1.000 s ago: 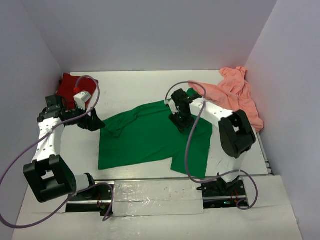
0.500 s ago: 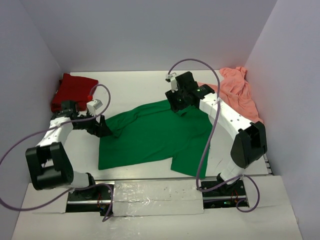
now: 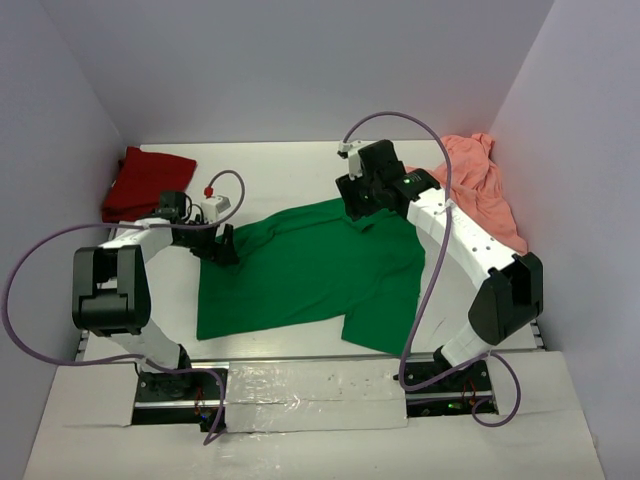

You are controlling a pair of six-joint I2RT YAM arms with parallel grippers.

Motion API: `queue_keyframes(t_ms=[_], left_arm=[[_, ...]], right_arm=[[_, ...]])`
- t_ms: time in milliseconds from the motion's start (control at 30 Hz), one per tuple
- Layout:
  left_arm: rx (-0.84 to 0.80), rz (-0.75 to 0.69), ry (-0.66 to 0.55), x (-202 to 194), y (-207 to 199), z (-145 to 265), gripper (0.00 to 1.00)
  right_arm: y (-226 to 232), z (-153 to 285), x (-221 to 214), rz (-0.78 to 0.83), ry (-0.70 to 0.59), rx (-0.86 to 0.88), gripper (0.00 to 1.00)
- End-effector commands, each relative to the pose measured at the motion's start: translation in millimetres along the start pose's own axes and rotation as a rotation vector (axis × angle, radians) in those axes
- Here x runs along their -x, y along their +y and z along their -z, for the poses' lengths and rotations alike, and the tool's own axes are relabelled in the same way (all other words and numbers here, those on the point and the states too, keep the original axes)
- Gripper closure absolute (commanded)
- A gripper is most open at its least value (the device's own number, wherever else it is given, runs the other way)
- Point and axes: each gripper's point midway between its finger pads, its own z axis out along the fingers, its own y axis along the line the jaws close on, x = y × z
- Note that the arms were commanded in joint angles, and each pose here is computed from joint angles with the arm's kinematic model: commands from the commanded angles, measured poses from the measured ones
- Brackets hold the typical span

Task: Fold and stack the t-shirts
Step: Flatten out the tshirt

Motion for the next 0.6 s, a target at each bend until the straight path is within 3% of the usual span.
queue_keyframes(t_ms=[0, 100, 567], left_arm=[[0.050, -0.043, -0.058, 26.6, 4.5, -1.7, 0.12], [0.054, -0.039, -0.062, 26.2, 4.3, -4.7, 0.13], [-0.004, -0.003, 0.044, -2.8, -10.5, -10.7, 0.38]], right_arm=[[-3.6, 9.9, 6.3, -0.015, -0.033, -0.001, 0.44], [-4.5, 9.9, 6.2, -0.018, -0.033, -0.001, 0.44], [-17.3, 11.0, 6.4, -0.034, -0.037, -0.034, 0.46]])
